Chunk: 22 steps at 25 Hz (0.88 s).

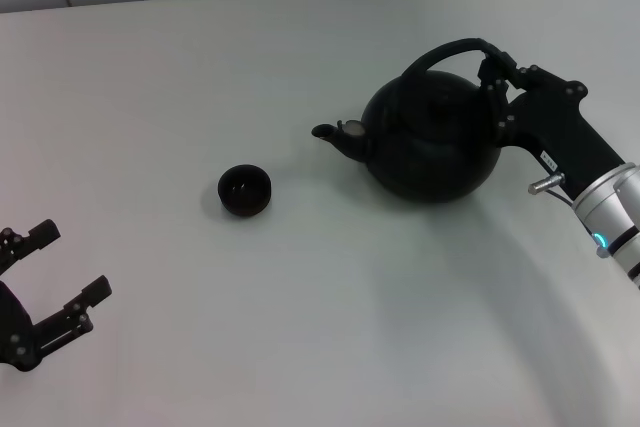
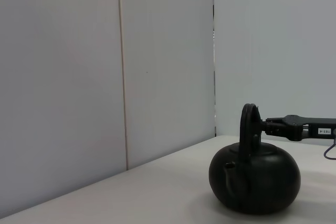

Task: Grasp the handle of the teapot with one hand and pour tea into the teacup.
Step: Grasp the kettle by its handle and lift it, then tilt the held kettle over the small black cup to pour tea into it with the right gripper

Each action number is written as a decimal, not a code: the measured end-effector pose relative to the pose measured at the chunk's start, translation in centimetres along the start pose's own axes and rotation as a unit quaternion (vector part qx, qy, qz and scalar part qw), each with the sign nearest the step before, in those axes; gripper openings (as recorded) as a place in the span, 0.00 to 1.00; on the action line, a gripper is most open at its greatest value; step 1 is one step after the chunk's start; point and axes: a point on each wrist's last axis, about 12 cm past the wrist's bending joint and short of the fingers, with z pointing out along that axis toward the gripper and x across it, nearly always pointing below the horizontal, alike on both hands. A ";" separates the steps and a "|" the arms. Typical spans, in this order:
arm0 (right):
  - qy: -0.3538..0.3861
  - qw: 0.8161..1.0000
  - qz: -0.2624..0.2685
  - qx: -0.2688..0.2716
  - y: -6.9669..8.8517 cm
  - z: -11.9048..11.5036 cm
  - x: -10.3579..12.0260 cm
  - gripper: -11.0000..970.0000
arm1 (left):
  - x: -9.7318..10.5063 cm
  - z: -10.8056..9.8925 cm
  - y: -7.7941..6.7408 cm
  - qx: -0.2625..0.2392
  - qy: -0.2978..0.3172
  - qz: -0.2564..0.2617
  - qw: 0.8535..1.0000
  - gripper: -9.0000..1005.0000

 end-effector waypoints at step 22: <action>-0.010 0.997 0.002 -0.074 0.0 9.0 -4.2 0.10 | -0.1 0.6 -0.1 0.002 -0.013 -0.004 1.000 0.81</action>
